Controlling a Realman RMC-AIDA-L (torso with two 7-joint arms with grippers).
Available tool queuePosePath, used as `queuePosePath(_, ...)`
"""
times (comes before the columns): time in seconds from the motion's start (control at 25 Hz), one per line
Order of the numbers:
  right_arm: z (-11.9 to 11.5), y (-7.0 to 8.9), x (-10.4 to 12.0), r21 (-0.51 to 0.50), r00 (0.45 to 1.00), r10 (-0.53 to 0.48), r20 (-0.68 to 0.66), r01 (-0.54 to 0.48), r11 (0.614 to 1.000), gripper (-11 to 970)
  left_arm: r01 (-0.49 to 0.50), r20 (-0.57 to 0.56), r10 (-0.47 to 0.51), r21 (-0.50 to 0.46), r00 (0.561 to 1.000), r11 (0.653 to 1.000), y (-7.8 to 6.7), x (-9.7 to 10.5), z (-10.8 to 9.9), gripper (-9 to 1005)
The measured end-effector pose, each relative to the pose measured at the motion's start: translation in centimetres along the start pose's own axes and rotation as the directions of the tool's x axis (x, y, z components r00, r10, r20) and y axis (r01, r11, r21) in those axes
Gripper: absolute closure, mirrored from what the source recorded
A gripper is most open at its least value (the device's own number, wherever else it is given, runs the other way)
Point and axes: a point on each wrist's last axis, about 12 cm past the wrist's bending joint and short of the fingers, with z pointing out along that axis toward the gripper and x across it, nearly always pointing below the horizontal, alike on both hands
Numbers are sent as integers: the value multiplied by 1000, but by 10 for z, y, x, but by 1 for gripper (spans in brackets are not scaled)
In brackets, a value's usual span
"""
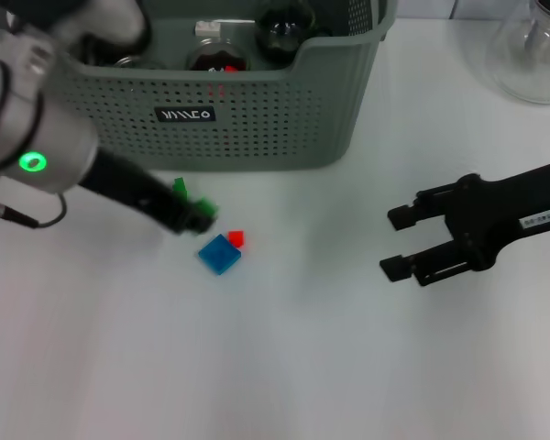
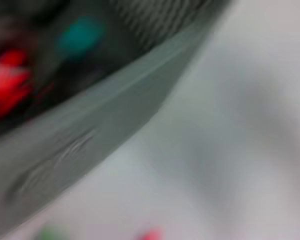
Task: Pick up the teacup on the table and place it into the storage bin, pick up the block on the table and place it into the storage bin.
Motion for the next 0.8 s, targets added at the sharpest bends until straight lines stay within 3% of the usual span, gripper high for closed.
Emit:
queuePosePath(0.16, -8, -5, 9, 5, 998, 60, 22, -61, 998, 119, -105, 277, 49, 192, 959, 976, -8, -11, -38, 803)
queuePosePath(0.24, -10, -7, 12, 11, 996, 82, 35, -83, 997, 119, -158, 379, 74, 196, 923, 968, -6, -21, -51, 803)
queuePosePath(0.36, -13, -8, 13, 20, 994, 98, 53, -99, 995, 119, -174, 476, 97, 120, 874, 977, 7, -46, -60, 804)
queuePosePath(0.44, -14, -9, 13, 23, 992, 108, 61, -109, 994, 119, -123, 471, 99, 21, 877, 992, 26, -67, -55, 804)
queuePosePath(0.8, -10, -10, 10, 27, 991, 113, 78, -115, 993, 119, 8, 365, 41, -131, 930, 991, 77, -102, -22, 783)
